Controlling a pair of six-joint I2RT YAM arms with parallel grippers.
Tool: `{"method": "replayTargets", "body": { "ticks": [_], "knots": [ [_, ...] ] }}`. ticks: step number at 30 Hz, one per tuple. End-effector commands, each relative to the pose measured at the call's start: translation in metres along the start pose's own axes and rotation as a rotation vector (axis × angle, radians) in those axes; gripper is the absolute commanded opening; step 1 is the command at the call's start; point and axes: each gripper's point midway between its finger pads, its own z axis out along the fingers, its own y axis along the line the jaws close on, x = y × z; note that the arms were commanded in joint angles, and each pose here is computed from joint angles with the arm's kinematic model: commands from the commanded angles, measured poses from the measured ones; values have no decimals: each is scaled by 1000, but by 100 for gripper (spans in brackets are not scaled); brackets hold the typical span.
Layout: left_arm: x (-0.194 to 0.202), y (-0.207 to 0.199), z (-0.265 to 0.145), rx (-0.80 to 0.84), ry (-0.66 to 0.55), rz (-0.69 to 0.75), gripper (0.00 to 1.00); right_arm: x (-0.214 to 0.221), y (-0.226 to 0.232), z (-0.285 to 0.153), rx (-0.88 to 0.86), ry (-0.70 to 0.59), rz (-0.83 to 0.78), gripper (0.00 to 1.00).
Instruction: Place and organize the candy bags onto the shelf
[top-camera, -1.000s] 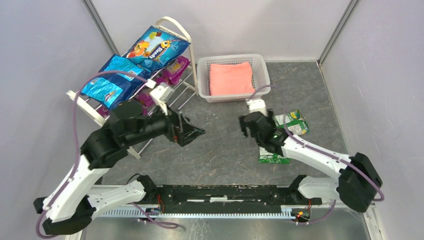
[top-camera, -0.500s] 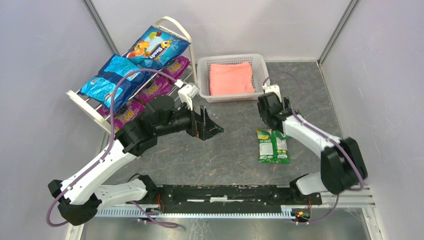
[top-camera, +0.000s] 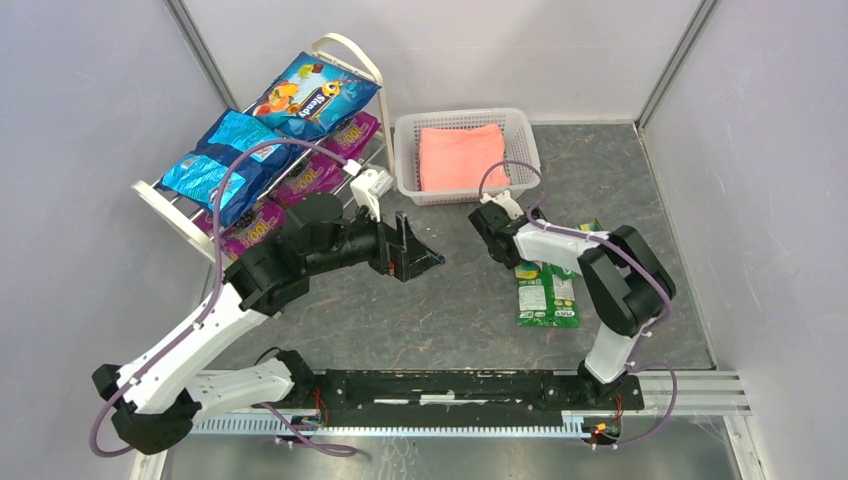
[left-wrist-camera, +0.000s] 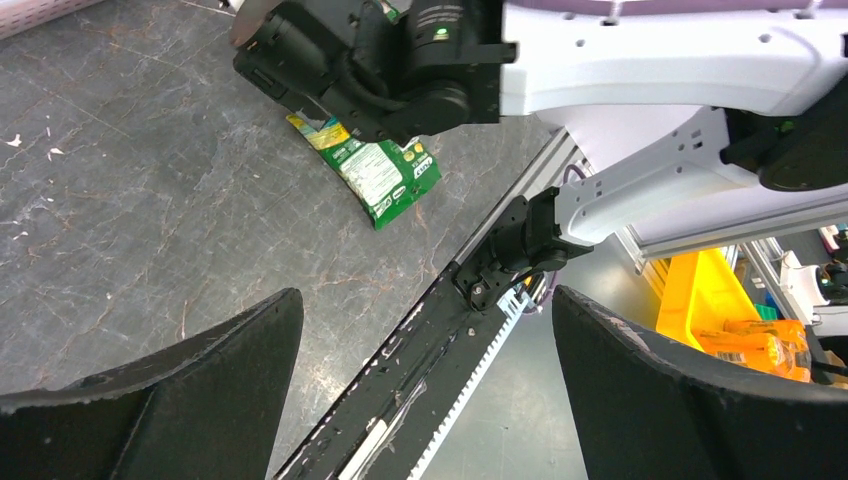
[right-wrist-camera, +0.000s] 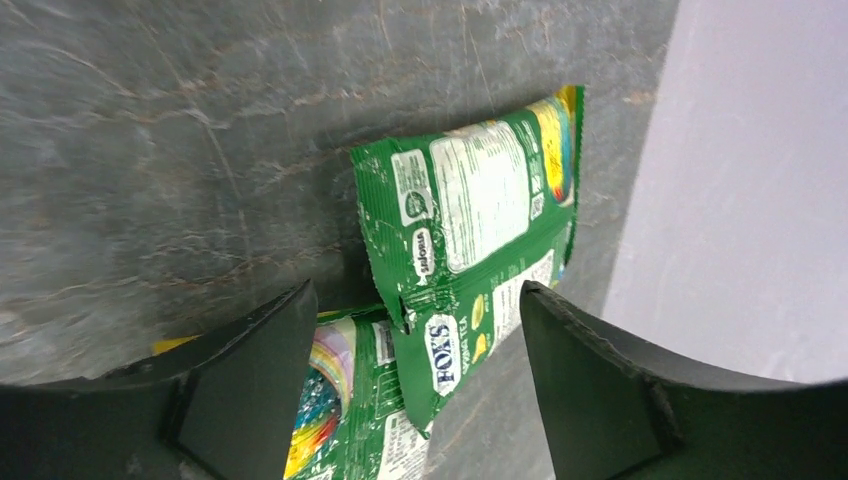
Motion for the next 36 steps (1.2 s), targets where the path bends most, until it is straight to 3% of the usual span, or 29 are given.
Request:
{"method": "replayTargets", "body": {
  "ticks": [1,19,25,36],
  "knots": [
    [-17,-9,-18,7,-72,7,100,2,-24,3,197,33,-44,77],
    [-15,-9,-39,-2,-88,47,100,6,-8,33,357,101,-105,69],
    [-14,-8,-43,-11,-94,51,100,10,-8,39,384,105,-108,62],
    [-13,-8,-51,-8,-102,53,100,9,-10,39,386,101,-96,36]
  ]
}}
